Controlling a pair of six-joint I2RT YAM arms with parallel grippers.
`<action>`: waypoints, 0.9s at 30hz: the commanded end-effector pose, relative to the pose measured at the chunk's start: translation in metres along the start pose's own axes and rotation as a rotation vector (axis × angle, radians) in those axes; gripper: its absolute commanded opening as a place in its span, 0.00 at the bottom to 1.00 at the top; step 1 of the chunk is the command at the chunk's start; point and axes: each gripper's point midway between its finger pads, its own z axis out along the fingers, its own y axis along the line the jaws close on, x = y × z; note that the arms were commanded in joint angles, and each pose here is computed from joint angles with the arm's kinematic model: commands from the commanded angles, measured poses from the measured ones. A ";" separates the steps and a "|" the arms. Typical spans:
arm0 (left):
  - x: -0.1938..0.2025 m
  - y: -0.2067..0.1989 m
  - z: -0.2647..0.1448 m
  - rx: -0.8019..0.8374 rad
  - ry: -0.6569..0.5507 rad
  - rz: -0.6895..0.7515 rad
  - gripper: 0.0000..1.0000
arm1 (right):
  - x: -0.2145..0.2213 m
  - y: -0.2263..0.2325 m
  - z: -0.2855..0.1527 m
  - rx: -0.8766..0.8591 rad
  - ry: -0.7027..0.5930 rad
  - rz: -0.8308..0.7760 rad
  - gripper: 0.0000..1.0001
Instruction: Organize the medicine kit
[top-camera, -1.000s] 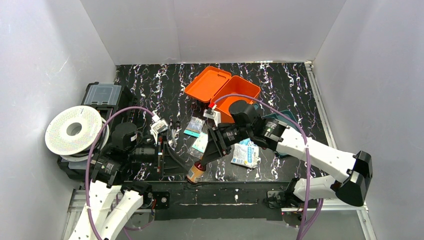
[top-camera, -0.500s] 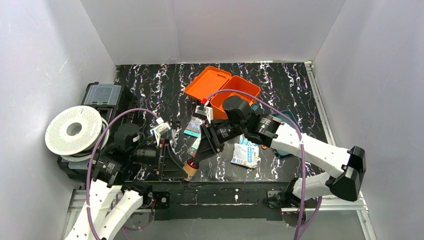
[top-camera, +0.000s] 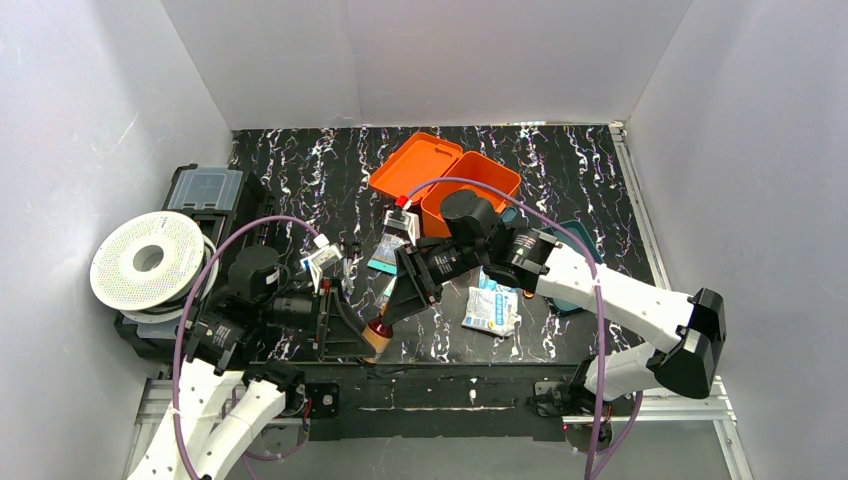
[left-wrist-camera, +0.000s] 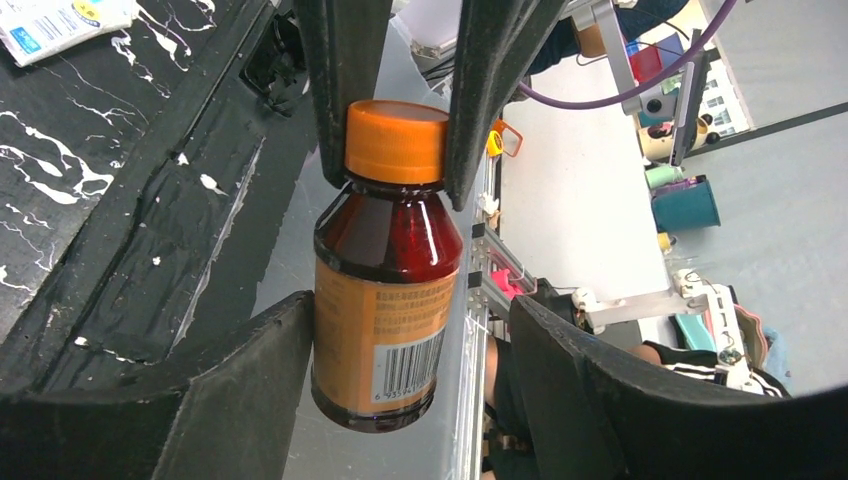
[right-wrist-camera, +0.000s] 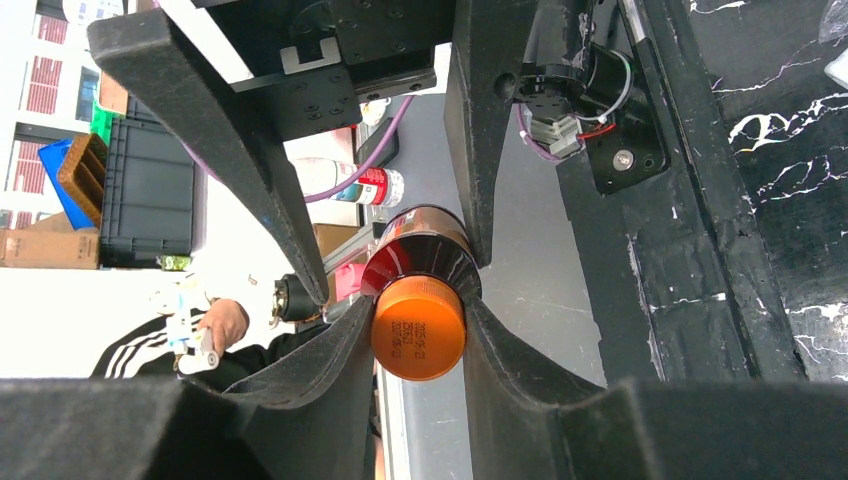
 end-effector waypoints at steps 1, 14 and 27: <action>0.003 -0.003 0.000 0.033 0.018 0.003 0.71 | -0.017 0.029 -0.001 -0.077 -0.042 -0.092 0.01; 0.004 -0.007 0.000 0.056 0.020 0.018 0.54 | -0.022 0.030 0.001 -0.069 -0.060 -0.092 0.01; -0.005 -0.010 0.000 0.047 0.012 0.027 0.12 | -0.022 0.023 -0.014 0.034 -0.119 -0.097 0.46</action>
